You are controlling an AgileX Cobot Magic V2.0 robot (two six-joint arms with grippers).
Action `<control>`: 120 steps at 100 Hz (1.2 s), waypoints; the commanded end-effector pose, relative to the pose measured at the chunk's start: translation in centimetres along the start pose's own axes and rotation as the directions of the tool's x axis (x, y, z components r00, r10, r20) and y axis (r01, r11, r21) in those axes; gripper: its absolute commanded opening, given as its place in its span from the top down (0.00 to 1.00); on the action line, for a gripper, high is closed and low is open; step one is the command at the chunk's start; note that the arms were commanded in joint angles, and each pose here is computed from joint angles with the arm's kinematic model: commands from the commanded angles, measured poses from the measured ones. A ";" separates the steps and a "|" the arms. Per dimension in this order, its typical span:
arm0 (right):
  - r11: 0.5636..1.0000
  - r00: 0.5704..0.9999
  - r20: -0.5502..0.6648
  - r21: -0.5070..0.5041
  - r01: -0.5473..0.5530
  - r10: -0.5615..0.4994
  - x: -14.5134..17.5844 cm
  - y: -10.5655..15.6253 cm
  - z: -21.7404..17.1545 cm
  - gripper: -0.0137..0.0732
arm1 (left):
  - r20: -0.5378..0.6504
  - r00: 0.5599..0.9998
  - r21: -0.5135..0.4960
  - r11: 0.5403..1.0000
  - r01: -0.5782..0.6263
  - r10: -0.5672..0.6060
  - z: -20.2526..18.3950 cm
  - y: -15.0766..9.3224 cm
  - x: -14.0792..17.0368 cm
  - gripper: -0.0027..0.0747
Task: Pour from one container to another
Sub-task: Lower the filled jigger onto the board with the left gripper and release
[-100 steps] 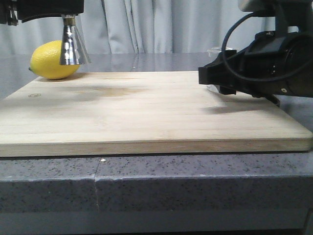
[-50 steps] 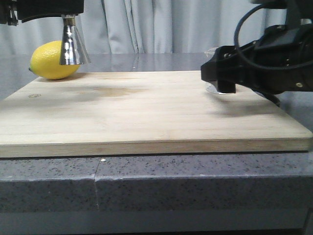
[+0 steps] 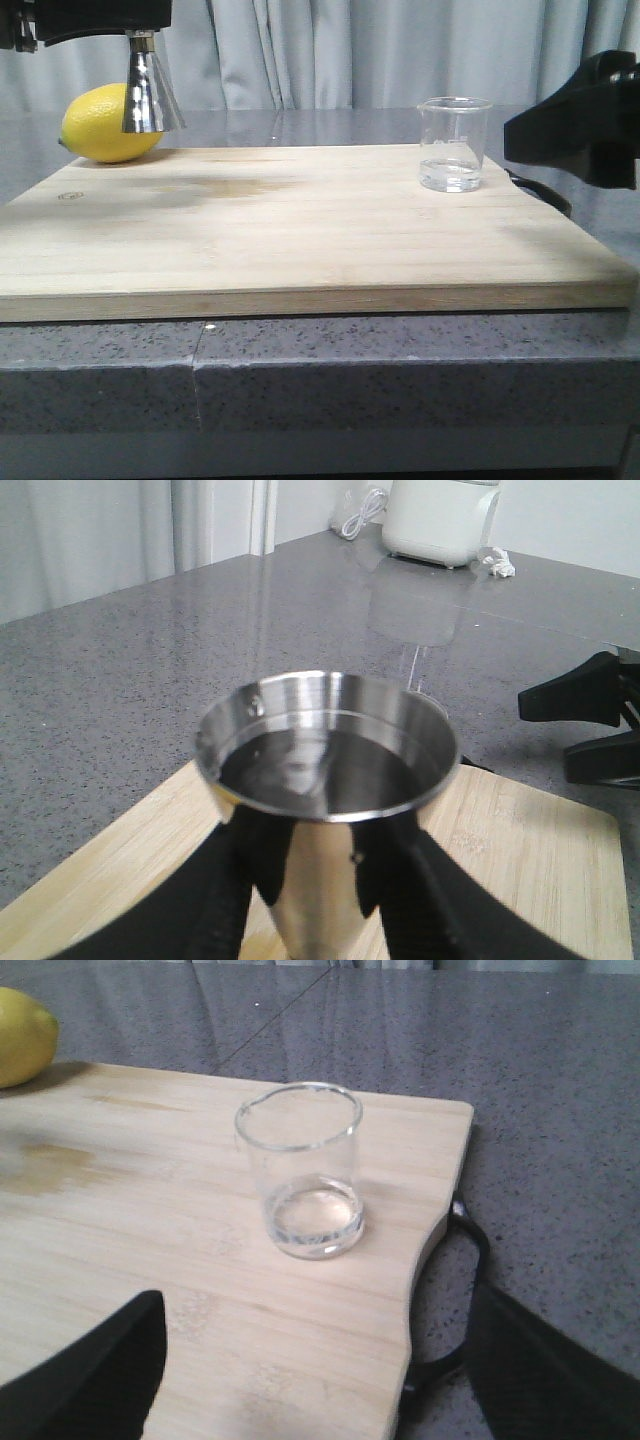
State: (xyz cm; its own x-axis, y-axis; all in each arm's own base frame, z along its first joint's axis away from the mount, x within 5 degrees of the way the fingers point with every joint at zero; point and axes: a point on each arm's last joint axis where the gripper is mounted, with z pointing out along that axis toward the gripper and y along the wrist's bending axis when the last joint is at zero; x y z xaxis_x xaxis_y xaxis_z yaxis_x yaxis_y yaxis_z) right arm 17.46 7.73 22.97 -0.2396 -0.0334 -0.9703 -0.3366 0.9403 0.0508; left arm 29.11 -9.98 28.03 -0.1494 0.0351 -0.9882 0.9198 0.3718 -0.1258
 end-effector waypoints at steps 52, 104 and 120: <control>0.998 0.995 0.082 -0.018 0.056 -0.054 -1.5 0.2 -0.6 0.21 | 0.141 0.990 0.074 0.997 -0.036 0.025 -0.3 -1.4 -2.9 0.66; 0.998 0.995 0.083 -0.020 0.061 -0.059 -1.5 0.2 -0.6 0.21 | 0.142 0.988 0.054 0.996 -0.073 0.065 0.4 0.1 -1.3 0.66; 0.998 0.995 0.083 -0.021 0.063 -0.061 -1.5 0.2 -0.6 0.21 | 0.123 0.991 0.070 0.995 -0.067 0.058 1.3 0.7 0.1 0.66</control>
State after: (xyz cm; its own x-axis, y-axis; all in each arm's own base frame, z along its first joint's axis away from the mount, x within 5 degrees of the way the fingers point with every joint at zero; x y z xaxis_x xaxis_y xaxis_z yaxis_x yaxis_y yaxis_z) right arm 16.98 7.79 23.06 -0.2458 -0.0834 -0.9657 -0.3735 0.9275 0.0149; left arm 30.50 -10.23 25.21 -0.1339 0.0746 -0.9882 0.9248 0.3678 -0.0976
